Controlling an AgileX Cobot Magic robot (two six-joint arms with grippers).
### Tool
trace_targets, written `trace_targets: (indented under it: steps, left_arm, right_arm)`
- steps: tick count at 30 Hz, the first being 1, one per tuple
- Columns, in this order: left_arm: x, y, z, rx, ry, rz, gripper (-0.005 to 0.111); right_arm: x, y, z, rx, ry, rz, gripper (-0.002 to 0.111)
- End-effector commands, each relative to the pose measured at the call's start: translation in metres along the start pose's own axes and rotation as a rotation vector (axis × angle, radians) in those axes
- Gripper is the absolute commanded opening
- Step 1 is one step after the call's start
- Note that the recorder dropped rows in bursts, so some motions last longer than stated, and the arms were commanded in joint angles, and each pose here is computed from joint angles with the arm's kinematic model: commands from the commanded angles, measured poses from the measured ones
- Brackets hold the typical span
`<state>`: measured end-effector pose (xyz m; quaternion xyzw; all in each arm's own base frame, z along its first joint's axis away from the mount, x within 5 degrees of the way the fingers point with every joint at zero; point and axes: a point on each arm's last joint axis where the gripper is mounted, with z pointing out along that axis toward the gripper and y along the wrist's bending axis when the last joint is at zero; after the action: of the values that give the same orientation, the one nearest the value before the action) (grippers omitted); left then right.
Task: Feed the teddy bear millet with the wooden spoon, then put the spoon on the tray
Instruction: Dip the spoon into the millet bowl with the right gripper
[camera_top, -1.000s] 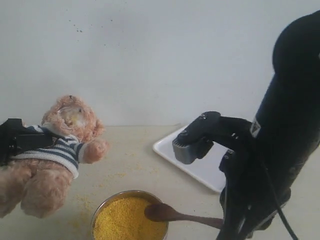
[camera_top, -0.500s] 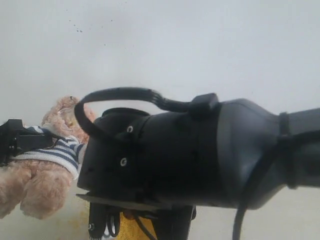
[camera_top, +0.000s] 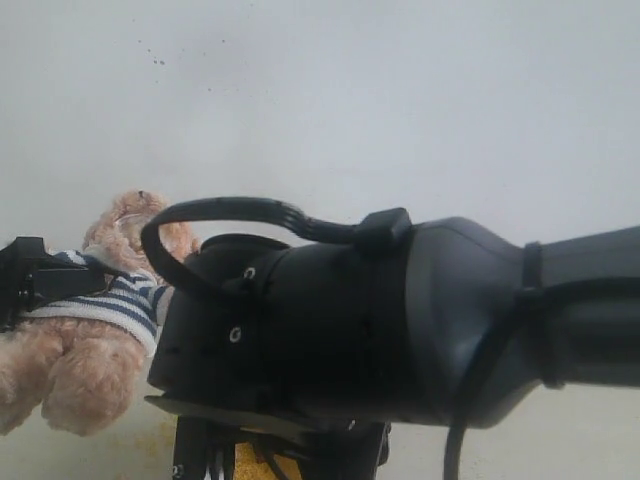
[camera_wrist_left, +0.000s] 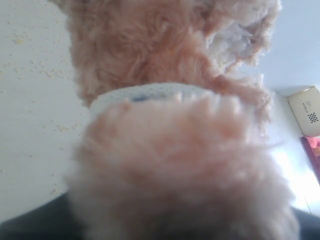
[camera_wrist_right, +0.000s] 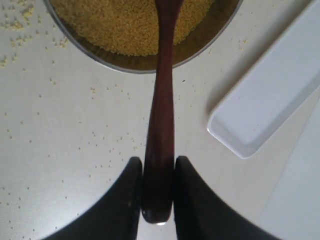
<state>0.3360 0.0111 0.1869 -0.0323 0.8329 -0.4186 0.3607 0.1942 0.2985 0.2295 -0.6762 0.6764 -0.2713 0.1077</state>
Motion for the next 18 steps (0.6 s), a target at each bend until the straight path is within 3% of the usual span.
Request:
trace_targets:
  steps: [1, 7, 11, 18]
  left_arm:
    - [-0.002, -0.003, -0.001, 0.03, -0.016, -0.006, 0.004]
    - [-0.001, -0.006, -0.001, 0.059, -0.011, -0.008, 0.004]
    - [-0.001, -0.006, -0.001, 0.059, -0.011, -0.011, 0.004]
    - [-0.001, -0.006, -0.001, 0.059, -0.011, -0.011, 0.004]
  right_arm:
    - [0.002, -0.002, -0.001, -0.011, -0.004, 0.024, 0.0]
    - [0.02, -0.019, 0.02, -0.15, 0.024, 0.164, 0.0]
    - [0.025, -0.024, 0.022, -0.276, -0.065, 0.214, 0.0]
    - [0.028, -0.032, 0.012, -0.259, -0.159, 0.253, 0.0]
